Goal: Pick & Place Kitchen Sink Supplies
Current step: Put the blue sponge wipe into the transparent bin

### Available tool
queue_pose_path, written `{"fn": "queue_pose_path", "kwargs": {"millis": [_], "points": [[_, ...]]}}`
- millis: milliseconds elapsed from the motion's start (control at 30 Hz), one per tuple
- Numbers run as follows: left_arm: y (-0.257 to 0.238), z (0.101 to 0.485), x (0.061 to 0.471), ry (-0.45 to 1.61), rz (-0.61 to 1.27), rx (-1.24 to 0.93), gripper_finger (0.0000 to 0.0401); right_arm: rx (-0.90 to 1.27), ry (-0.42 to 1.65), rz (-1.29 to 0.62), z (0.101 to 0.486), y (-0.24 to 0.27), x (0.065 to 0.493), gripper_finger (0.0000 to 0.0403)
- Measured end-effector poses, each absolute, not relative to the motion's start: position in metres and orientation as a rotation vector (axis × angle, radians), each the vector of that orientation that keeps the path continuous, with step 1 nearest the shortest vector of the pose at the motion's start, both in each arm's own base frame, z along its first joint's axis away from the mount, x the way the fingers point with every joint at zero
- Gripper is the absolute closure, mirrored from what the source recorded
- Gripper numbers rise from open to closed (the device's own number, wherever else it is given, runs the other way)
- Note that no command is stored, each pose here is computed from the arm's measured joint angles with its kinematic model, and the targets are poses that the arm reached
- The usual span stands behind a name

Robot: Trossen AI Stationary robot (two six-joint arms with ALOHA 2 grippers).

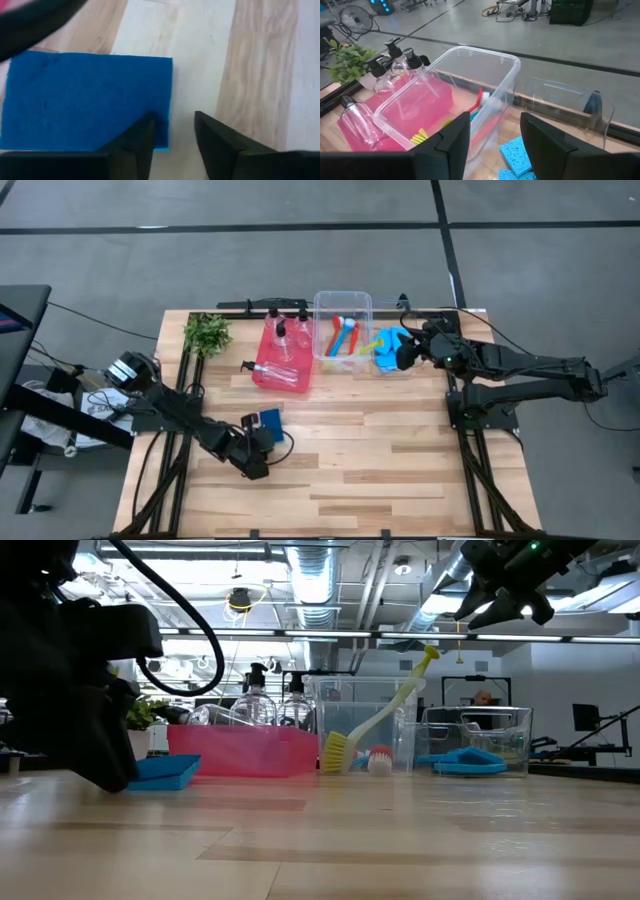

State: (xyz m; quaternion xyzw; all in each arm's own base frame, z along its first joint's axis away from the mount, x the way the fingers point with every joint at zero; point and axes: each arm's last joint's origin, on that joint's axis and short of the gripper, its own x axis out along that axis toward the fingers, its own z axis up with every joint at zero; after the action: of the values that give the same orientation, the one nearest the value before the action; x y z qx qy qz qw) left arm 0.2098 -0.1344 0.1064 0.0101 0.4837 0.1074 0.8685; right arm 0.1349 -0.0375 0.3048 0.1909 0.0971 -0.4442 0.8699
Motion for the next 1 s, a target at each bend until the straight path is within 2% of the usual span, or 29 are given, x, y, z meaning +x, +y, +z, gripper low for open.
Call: {"fn": "queue_pose_path", "kwargs": {"millis": [100, 233, 300, 633, 1000], "points": [[-0.133, 0.113, 0.21, 0.994, 0.22, 0.0, 0.0299, 0.4, 0.202, -0.928, 0.305, -0.037, 0.135, 0.024], [-0.13, 0.117, 0.209, 0.991, 0.218, -0.018, 0.0371, 0.42, 0.194, -0.93, 0.305, -0.037, 0.135, 0.0245], [-0.13, 0.119, 0.21, 0.992, 0.211, -0.03, 0.0391, 0.424, 0.194, -0.927, 0.305, -0.037, 0.135, 0.0248], [-0.129, 0.134, 0.208, 0.944, 0.163, -0.02, 0.0397, 0.47, 0.189, -0.844, 0.306, -0.034, 0.138, 0.0264], [-0.122, 0.183, 0.2, 0.744, 0.062, 0.066, 0.0398, 0.384, 0.087, -0.657, 0.322, -0.015, 0.147, 0.0274]]}}
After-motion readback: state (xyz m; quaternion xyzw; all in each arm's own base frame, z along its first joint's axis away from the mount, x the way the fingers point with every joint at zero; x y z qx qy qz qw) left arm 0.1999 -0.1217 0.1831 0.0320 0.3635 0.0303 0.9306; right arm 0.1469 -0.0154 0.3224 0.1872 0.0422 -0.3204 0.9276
